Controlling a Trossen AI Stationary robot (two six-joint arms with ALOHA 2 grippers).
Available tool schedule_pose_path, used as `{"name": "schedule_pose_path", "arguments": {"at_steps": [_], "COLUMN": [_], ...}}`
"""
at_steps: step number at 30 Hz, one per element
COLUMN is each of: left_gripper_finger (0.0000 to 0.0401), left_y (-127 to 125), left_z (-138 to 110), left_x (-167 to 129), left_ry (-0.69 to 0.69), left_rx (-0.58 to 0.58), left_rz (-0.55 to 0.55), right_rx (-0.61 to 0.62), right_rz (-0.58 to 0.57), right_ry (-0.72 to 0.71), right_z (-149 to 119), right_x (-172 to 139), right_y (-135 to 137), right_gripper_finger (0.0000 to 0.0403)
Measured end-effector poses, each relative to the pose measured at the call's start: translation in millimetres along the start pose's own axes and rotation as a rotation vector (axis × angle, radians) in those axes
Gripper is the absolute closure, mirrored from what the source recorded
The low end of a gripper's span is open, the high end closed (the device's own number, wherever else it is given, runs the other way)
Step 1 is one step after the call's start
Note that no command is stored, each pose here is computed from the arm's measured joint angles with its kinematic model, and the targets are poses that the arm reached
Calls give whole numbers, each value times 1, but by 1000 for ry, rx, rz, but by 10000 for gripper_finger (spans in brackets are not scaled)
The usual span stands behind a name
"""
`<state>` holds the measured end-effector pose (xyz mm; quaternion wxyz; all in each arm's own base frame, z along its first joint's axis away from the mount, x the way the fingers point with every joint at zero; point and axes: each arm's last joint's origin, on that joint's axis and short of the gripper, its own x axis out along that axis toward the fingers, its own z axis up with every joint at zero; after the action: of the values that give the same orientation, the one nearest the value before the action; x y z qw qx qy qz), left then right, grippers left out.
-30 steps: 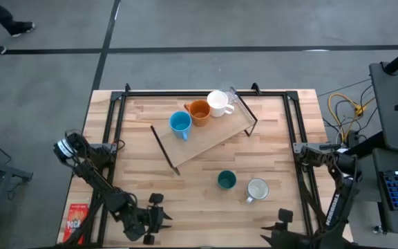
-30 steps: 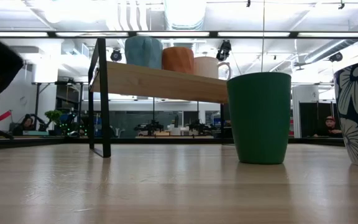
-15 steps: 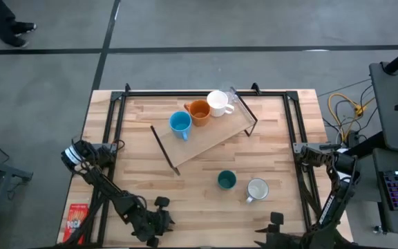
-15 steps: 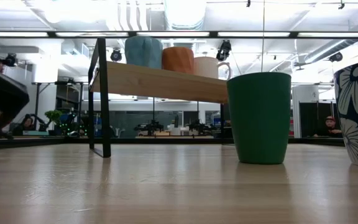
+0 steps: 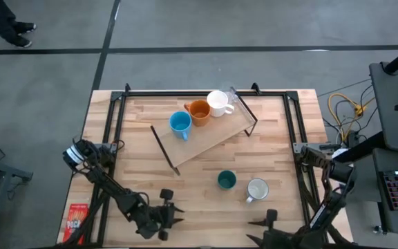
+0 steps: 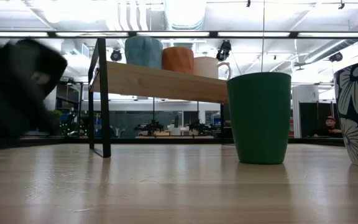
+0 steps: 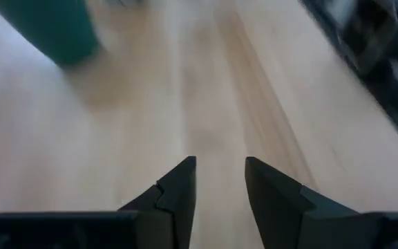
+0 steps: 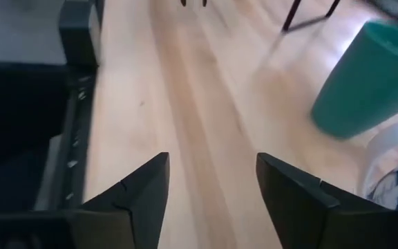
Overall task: Stack small to large cups/mugs on shelf
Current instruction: Put the blue patterned mug on the shelf
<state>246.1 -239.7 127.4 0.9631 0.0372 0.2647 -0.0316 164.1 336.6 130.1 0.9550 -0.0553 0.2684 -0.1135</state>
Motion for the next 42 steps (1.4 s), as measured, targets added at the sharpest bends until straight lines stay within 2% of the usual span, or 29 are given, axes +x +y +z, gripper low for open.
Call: {"name": "schedule_pose_path", "arguments": {"at_steps": [5,12,18,22,27,28,32,38,42], "left_gripper_finger": [290,290,290,290,290,290,290,290,290], "left_y": [5,5,2,-5,-14,-15,-17,-16,-16], "left_z": [12,18,27,28,30,31,32,31,30], "left_x": [2,2,14,27,39,40,41,41,41], "left_ry": [-136,-200,-207,-185,-174,-173,-170,-163,-157], "left_rx": [-37,-54,-45,2,45,54,57,59,64], "left_rz": [139,283,299,278,262,258,236,223,221], "right_rx": [-2,36,40,54,-33,-55,-84,4,-13], "right_rz": [-60,-97,-90,-77,-106,-117,-170,-361,-454], "right_ry": [-98,-137,-120,-120,-212,-229,-222,-34,-40], "right_z": [-10,-16,-15,-8,8,11,22,25,29], "right_x": [8,18,18,15,9,8,9,18,7], "right_y": [2,3,4,9,16,16,8,-34,-49], "right_gripper_finger": [188,188,195,244,370,380,393,395,395]}}
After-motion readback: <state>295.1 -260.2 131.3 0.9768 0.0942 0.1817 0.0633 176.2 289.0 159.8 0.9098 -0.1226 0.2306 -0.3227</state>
